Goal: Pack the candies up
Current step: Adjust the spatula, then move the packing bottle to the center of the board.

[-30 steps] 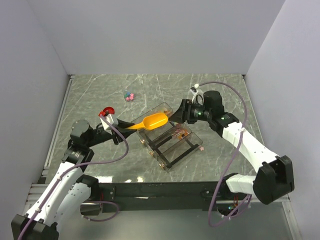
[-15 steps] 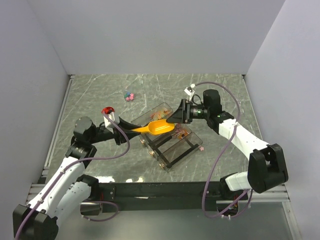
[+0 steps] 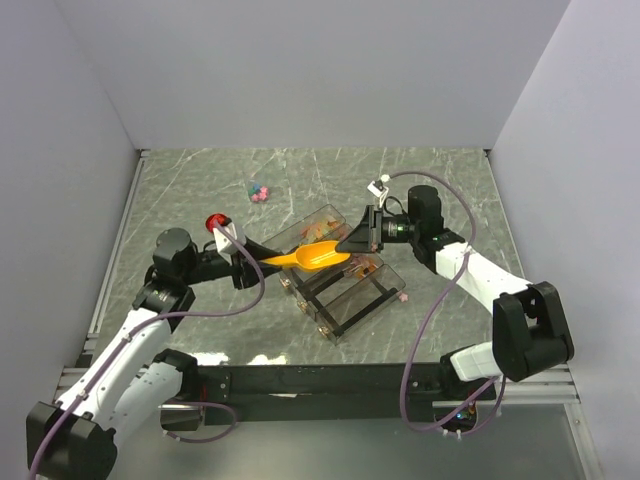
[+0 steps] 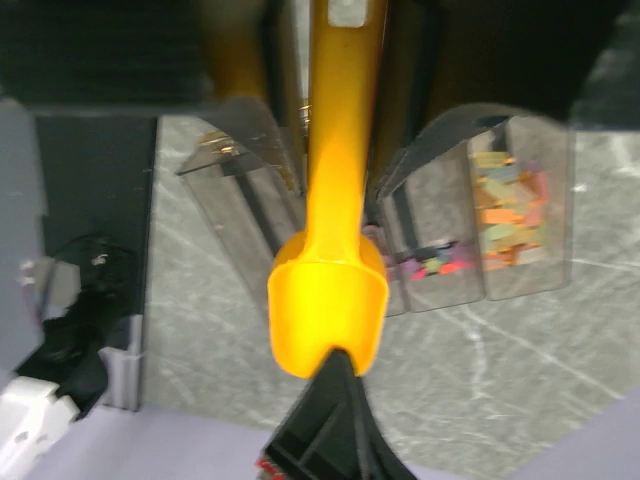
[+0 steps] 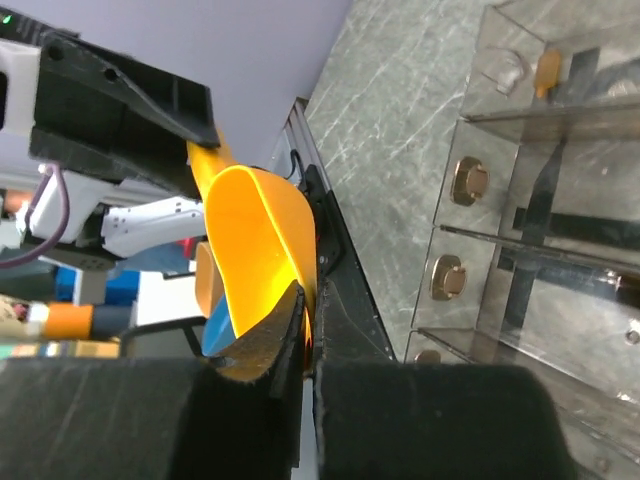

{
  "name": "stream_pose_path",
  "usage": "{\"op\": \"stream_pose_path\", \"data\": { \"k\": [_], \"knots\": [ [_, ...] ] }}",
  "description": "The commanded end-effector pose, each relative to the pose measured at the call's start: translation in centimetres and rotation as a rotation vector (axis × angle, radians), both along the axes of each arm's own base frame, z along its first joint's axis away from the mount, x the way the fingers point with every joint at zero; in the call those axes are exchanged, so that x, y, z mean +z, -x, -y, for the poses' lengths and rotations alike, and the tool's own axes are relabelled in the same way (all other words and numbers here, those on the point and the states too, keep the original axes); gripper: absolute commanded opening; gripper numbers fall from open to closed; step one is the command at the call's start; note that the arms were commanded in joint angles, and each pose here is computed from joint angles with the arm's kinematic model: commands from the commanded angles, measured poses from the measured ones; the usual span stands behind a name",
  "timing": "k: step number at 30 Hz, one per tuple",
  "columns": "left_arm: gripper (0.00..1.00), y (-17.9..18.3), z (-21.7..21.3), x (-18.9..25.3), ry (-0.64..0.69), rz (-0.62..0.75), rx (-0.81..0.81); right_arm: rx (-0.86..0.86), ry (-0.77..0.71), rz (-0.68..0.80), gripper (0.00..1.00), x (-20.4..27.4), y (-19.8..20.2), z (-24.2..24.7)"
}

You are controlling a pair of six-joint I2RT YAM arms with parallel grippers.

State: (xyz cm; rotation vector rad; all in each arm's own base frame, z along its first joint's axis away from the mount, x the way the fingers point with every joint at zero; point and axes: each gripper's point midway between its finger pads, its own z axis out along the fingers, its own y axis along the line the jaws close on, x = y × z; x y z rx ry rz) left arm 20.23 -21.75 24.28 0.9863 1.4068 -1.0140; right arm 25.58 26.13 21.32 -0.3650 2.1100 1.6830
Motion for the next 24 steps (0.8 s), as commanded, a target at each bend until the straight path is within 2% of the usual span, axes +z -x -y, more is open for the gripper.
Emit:
{"op": "stream_pose_path", "data": {
  "k": [1,2,3,5,7,8,9,10,12,13,15,17,18,19,21,23,24],
  "knots": [
    [0.44,-0.7,-0.3,1.5,-0.046,0.114,0.024,-0.026,-0.047,0.008,0.0,1.3,-0.1,0.2],
    [0.49,-0.8,-0.4,1.6,-0.051,0.117,0.036,-0.032,-0.047,0.008,0.0,1.4,-0.1,0.4],
    [0.58,-1.2,-0.7,1.6,-0.06,0.12,0.064,-0.047,-0.042,0.009,0.0,1.3,-0.3,0.6],
    [0.68,-1.5,-0.9,2.2,-0.042,0.132,0.103,-0.087,-0.01,0.029,0.0,0.9,-0.5,1.1],
    [0.76,-3.2,-2.0,3.3,-0.001,0.117,0.246,-0.131,0.038,0.014,0.0,0.0,-0.8,1.8],
    [0.77,-4.4,-2.8,3.4,0.006,0.104,0.329,-0.168,0.062,0.05,0.0,-0.1,-1.2,2.2],
    [0.78,-5.2,-3.3,3.8,0.04,0.039,0.403,-0.185,0.08,0.052,0.0,-0.5,-1.2,2.5],
    [0.77,-7.0,-4.7,4.2,0.038,0.016,0.532,-0.214,0.105,0.055,0.0,-1.1,-1.1,3.0],
    [0.75,-8.6,-5.9,6.2,0.06,-0.002,0.637,-0.222,0.119,0.062,0.0,-1.4,-0.8,3.3],
    [0.75,-10.1,-6.6,5.8,0.036,-0.03,0.707,-0.224,0.126,0.058,0.0,-1.7,-0.6,3.4],
    [0.73,-11.4,-7.1,7.2,0.018,-0.055,0.759,-0.219,0.133,0.06,0.0,-2.3,-0.1,3.6],
    [0.69,-13.6,-7.2,6.0,-0.039,-0.104,0.805,-0.215,0.133,0.064,0.0,-2.6,0.2,3.7],
    [0.65,-14.4,-7.2,7.1,-0.043,-0.102,0.82,-0.214,0.137,0.056,0.0,-3.1,0.5,3.7],
    [0.63,-15.8,-6.9,5.6,-0.088,-0.141,0.827,-0.205,0.131,0.06,0.0,-3.1,0.7,3.7],
    [0.6,-17.4,-6.8,6.1,-0.12,-0.13,0.837,-0.197,0.127,0.052,0.0,-3.5,1.1,3.7],
    [0.54,-19.4,-6.4,4.0,-0.181,-0.166,0.849,-0.185,0.114,0.056,0.0,-3.4,1.5,3.6],
    [0.52,-20.5,-6.7,4.9,-0.191,-0.143,0.875,-0.183,0.113,0.046,0.0,-3.7,1.8,3.6]
  ]
}}
